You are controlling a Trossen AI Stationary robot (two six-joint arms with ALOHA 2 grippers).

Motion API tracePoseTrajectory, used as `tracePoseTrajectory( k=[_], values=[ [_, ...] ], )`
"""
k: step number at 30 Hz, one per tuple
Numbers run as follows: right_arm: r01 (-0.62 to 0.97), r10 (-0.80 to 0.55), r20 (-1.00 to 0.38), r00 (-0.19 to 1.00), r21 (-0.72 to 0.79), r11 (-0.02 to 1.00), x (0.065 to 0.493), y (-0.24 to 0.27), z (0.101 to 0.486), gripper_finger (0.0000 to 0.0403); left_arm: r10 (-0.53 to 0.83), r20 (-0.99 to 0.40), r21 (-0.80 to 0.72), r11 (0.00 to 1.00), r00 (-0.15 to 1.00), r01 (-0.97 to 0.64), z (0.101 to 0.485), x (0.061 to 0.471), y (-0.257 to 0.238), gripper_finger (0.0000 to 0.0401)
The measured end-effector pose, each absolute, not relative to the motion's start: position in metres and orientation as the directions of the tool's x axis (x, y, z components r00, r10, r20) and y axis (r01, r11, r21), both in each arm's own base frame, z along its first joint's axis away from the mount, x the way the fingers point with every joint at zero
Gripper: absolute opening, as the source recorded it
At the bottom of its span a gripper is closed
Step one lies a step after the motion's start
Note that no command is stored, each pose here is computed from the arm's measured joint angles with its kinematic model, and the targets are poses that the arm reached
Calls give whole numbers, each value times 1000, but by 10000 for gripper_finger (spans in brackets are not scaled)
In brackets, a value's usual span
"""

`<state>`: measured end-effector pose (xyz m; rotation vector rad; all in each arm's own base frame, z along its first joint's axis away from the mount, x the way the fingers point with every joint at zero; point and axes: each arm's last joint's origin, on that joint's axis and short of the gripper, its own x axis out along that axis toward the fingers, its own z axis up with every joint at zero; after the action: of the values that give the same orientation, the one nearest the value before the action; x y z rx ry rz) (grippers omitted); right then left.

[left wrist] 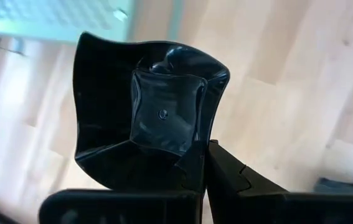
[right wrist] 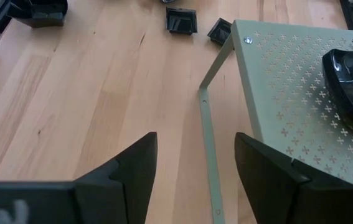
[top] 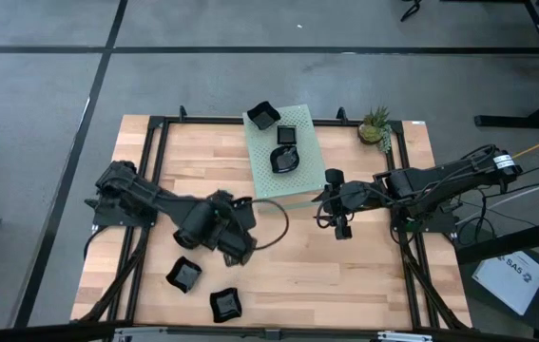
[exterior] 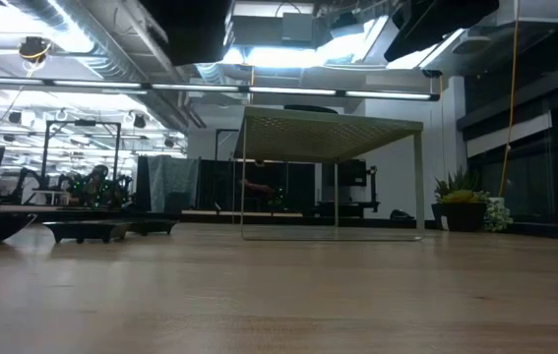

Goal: Pick & Place Mini shaped plates
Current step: Stack the black distorted square plate on top of the black distorted square plates on the shelf

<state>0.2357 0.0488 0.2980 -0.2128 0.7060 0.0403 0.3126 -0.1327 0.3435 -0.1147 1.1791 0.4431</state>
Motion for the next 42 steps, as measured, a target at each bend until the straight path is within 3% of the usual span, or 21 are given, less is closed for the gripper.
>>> tracePoseTrajectory(
  k=[12, 24, 35, 42],
  values=[
    [-110, -36, -647, 761, -183, 977, 236, 49, 298, 212, 338, -901, 250, 917, 272, -312, 371, 325, -65, 2],
    [16, -160, -623, 766, -229, 973, 237, 43, 299, 212, 411, -872, 387, 912, 267, -137, 397, 311, 22, 2],
    [216, -233, -619, 750, -104, 971, 239, 24, 299, 212, 481, -847, 517, 846, 227, 134, 409, 289, 102, 2],
    [314, -259, -618, 742, -20, 949, 240, 15, 299, 212, 521, -800, 589, 778, 299, 218, 415, 287, 138, 2]
  ],
)
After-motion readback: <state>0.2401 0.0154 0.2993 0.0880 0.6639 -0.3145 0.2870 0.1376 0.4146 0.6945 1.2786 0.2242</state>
